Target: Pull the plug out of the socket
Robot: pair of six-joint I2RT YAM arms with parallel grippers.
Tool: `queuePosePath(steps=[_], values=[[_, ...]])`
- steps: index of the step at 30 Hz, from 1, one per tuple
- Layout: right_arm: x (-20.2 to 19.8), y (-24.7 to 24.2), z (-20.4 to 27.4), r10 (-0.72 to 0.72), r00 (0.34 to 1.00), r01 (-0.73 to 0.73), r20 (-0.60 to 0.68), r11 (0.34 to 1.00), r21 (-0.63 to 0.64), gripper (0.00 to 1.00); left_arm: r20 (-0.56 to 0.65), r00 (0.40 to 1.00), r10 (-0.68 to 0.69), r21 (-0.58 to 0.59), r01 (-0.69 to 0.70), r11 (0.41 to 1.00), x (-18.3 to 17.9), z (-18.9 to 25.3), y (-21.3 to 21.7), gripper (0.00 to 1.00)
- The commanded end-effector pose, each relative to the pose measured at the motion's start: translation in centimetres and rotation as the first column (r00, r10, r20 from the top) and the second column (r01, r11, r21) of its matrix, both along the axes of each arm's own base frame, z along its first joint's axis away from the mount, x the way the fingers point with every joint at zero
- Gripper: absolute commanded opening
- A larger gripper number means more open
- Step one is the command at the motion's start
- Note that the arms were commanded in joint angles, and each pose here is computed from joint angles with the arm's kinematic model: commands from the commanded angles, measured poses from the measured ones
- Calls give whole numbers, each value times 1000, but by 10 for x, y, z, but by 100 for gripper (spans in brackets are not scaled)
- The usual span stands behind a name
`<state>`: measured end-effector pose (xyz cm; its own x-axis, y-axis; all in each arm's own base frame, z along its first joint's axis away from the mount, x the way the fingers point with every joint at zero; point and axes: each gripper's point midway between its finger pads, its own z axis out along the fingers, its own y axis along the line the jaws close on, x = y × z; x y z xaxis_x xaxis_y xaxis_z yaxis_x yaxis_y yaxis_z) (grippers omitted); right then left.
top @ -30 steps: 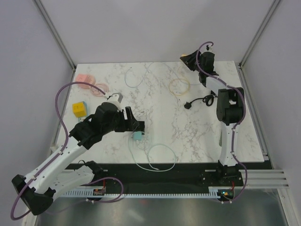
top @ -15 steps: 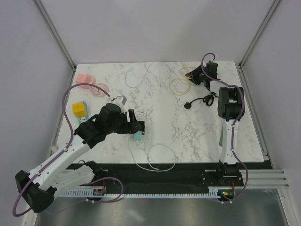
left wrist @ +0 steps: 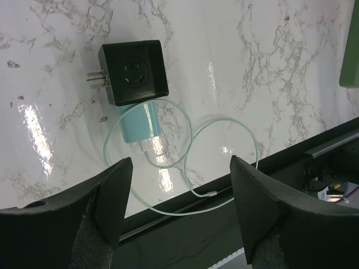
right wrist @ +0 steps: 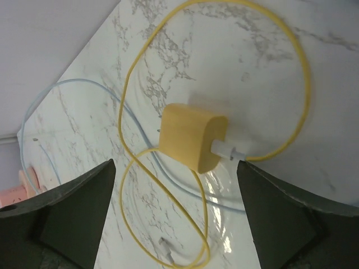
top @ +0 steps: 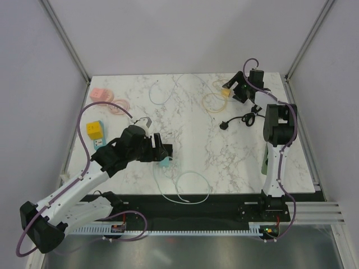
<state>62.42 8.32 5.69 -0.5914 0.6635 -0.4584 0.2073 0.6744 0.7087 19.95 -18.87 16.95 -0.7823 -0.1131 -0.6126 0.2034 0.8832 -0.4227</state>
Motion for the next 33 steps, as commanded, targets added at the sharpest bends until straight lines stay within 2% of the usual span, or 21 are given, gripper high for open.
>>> queuePosePath(steps=[1, 7, 10, 13, 17, 19, 21, 24, 28, 29, 30, 32, 33], values=[[-14, -37, 47, -52, 998, 56, 35, 988, -143, 98, -8, 1000, 18, -37, -18, 999, 0, 1, -3, 77], [-54, -72, 81, -115, 993, 114, 19, 930, -351, 98, -27, 999, 37, -34, -38, 999, -4, -6, 1, 76], [-79, -76, 102, -146, 989, 148, 38, 888, -435, 98, -35, 998, 59, -20, -60, 998, -6, -13, 7, 75], [-105, -60, 124, -146, 987, 160, 67, 834, -529, 98, -46, 996, 73, -10, -74, 997, -8, -20, 10, 74], [-138, 8, 135, -56, 996, 89, 73, 815, -573, 98, -61, 993, 98, -11, -99, 995, -10, -25, 13, 72], [-153, 38, 131, 5, 998, 31, 62, 828, -561, 98, -66, 991, 115, -20, -117, 993, -12, -27, 15, 72], [-174, 92, 124, 142, 989, -101, 40, 849, -519, 98, -76, 988, 132, -23, -134, 991, -14, -32, 17, 72], [-215, 172, 103, 378, 926, -337, 8, 834, -437, 98, -84, 984, 157, -30, -160, 987, -16, -37, 21, 72], [-268, 240, 78, 529, 848, -491, -19, 772, -404, 98, -105, 979, 177, -51, -183, 982, -20, -47, 21, 70], [-275, 246, 73, 538, 843, -498, -26, 759, -419, 98, -111, 978, 175, -58, -182, 982, -21, -49, 20, 57], [-284, 253, 68, 552, 834, -507, -31, 741, -441, 98, -124, 979, 162, -76, -172, 982, -24, -54, 17, 51], [-306, 270, 55, 588, 808, -529, -50, 685, -501, 98, -140, 978, 153, -98, -167, 981, -27, -57, 14, 41], [-313, 274, 47, 589, 806, -533, -66, 671, -515, 98, -157, 974, 161, -101, -178, 979, -30, -64, 15, 40]])
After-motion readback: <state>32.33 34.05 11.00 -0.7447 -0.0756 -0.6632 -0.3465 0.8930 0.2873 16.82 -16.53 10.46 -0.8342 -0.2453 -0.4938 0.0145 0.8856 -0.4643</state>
